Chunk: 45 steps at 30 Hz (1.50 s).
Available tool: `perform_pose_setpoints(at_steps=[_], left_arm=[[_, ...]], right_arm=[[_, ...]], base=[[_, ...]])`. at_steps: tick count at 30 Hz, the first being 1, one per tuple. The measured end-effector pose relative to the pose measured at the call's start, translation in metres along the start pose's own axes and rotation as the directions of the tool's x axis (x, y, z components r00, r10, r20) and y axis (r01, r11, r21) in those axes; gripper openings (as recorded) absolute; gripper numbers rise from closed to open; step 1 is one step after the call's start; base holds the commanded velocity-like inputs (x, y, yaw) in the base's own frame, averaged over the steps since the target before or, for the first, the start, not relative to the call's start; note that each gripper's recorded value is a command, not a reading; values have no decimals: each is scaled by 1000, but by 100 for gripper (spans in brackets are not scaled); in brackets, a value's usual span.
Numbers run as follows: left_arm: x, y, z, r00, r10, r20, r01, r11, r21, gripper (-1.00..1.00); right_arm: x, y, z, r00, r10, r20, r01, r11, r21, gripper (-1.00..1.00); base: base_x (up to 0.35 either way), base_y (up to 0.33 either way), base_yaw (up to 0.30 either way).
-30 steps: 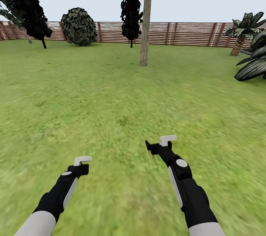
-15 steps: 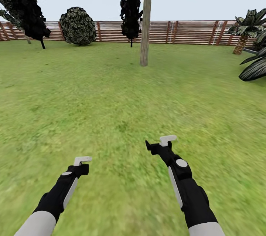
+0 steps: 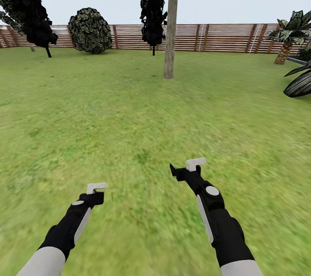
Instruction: In the garden, pick up the pesticide atomizer on the floor and spray pesticide onto both trees until each tree trunk is fully covered.
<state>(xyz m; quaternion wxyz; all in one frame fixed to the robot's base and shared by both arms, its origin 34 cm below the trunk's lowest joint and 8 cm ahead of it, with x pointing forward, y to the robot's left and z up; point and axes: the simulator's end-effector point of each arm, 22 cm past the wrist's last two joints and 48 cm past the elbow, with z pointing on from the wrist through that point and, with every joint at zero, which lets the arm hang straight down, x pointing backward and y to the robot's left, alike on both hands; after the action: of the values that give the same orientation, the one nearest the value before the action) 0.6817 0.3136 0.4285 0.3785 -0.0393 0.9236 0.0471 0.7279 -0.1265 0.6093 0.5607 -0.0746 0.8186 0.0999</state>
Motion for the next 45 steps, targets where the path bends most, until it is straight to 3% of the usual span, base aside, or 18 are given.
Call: perform_pose_setpoints(at_steps=[45], left_arm=[[0, 0, 0, 1000, 0, 0, 0, 1000, 0, -100]], right_arm=[[1, 0, 0, 1000, 0, -3, 0, 1000, 0, 100]], base=[[338, 0, 0]])
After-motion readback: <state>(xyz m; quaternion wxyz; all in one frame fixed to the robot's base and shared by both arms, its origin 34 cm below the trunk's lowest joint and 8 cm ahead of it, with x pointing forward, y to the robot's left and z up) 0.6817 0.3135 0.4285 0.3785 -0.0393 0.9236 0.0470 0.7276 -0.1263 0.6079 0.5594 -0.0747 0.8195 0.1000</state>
